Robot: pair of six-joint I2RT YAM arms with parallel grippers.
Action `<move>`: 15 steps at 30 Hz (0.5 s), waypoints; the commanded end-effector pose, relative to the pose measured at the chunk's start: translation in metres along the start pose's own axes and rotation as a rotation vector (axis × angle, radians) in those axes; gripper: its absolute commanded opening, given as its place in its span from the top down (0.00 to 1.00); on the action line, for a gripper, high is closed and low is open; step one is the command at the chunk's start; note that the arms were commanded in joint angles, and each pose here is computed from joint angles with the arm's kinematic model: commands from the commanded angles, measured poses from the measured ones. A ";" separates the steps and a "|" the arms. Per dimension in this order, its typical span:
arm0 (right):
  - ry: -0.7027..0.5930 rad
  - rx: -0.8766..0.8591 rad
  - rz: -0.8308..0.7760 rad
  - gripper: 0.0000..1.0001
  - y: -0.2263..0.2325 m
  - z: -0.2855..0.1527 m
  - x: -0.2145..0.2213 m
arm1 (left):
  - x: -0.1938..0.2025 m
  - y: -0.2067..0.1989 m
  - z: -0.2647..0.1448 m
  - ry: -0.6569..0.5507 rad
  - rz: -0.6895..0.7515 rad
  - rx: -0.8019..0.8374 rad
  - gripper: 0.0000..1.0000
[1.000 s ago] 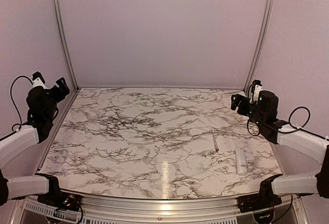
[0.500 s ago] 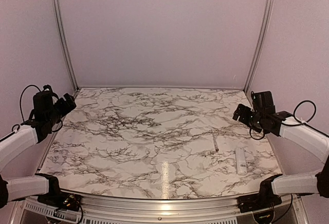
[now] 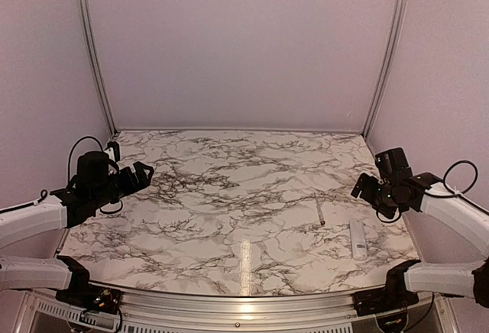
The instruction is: Unload the batteries from the remote control
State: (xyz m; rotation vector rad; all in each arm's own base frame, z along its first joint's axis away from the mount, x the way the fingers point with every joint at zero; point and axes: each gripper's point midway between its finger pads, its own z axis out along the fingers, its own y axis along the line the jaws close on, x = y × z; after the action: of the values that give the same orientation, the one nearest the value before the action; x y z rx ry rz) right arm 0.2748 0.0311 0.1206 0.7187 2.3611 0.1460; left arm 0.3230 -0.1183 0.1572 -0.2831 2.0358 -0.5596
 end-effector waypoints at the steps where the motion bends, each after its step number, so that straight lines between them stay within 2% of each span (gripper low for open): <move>1: 0.057 0.005 0.009 0.01 -0.004 0.006 0.018 | 0.002 -0.026 0.004 -0.015 -0.031 0.083 0.01; 8: 0.181 0.031 -0.065 0.02 -0.008 0.019 0.043 | 0.036 -0.055 0.017 0.042 0.024 0.127 0.01; 15: 0.314 0.101 -0.124 0.02 -0.024 0.037 0.075 | 0.051 -0.071 0.024 0.077 0.063 0.162 0.01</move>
State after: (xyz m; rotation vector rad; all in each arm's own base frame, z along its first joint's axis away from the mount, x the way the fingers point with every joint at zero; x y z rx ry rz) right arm 0.2534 0.0448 0.0595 0.6640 2.6327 0.1134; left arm 0.3072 -0.1992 0.1257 -0.1146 2.1178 -0.6783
